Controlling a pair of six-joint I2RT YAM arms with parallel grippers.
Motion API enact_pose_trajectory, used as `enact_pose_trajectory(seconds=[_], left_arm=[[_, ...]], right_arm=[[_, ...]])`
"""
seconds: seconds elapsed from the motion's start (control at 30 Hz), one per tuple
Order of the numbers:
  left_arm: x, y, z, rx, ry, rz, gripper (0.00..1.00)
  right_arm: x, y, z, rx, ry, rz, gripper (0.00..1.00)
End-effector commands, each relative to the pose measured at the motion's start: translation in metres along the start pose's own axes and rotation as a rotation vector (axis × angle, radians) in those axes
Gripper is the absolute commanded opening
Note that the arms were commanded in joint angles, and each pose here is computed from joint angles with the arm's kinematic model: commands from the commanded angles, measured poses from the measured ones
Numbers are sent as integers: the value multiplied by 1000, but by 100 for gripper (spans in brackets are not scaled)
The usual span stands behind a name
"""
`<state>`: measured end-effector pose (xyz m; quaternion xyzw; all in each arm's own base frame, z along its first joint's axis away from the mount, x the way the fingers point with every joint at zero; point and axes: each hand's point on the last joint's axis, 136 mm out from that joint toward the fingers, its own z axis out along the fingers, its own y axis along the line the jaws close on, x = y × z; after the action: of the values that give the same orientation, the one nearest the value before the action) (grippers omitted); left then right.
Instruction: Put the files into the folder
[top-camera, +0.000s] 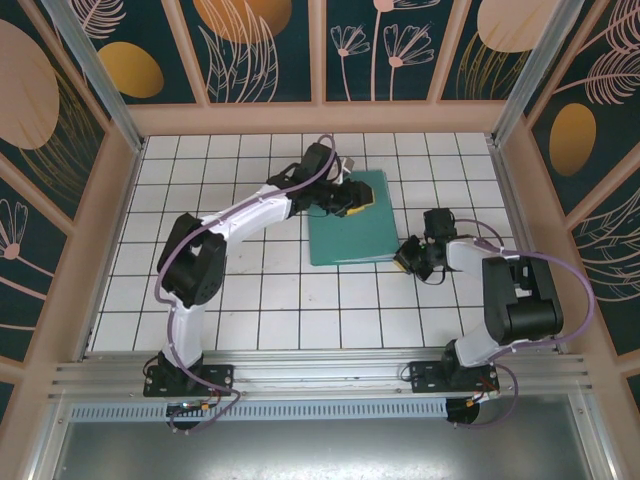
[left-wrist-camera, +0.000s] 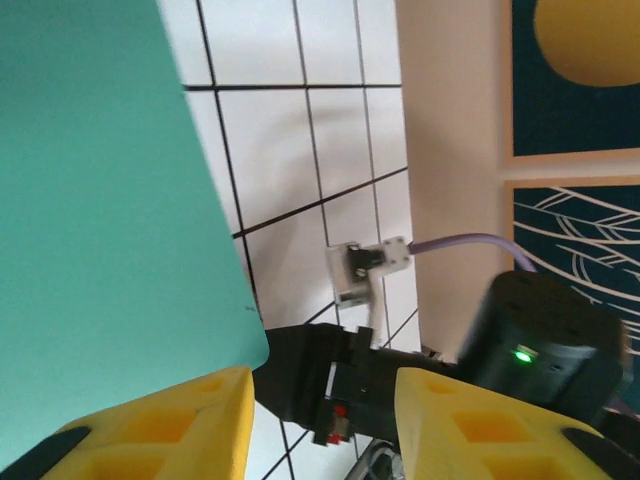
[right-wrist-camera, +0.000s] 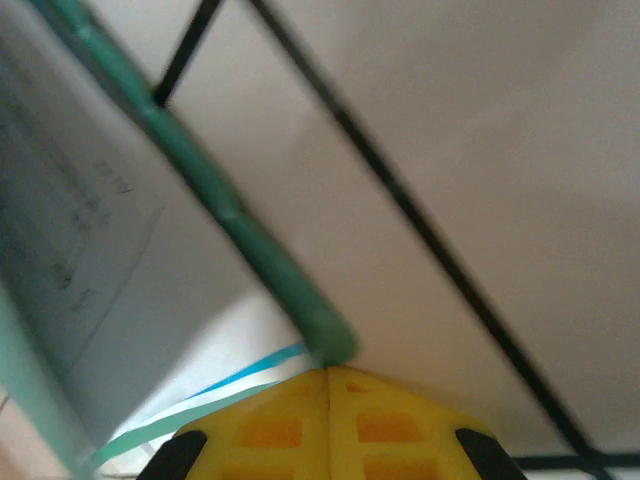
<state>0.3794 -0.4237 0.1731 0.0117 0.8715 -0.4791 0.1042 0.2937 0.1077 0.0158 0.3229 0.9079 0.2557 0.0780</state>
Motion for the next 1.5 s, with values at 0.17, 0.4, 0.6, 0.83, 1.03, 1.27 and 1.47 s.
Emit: enact_pose_trajectory(seconds=[0.17,0.4,0.6,0.83,1.03,1.27,1.47], left_arm=[[6,6,17,24,15,2,44],[-10,-3,-15,-63,-105,36,66],[-14,6,-79,-211,-276,74,99],[-12,50,-199,-569,-616,165,99],[2,105,-303,-964,-949,247,99],[29,161,-338,-1165,-999,433,99],[27,212,-348,-1186,-991,370,99]], right_arm=[[-33,-23,-78,250,-291,-5,13],[-47,41,-117,39,-411,-146,47],[-43,95,-153,-175,-512,-320,99],[-70,65,-205,-3,-842,-303,99],[-80,32,-222,-27,-1227,-407,99],[-88,-19,-187,164,-1293,-518,99],[-95,-21,-153,152,-1245,-613,99]])
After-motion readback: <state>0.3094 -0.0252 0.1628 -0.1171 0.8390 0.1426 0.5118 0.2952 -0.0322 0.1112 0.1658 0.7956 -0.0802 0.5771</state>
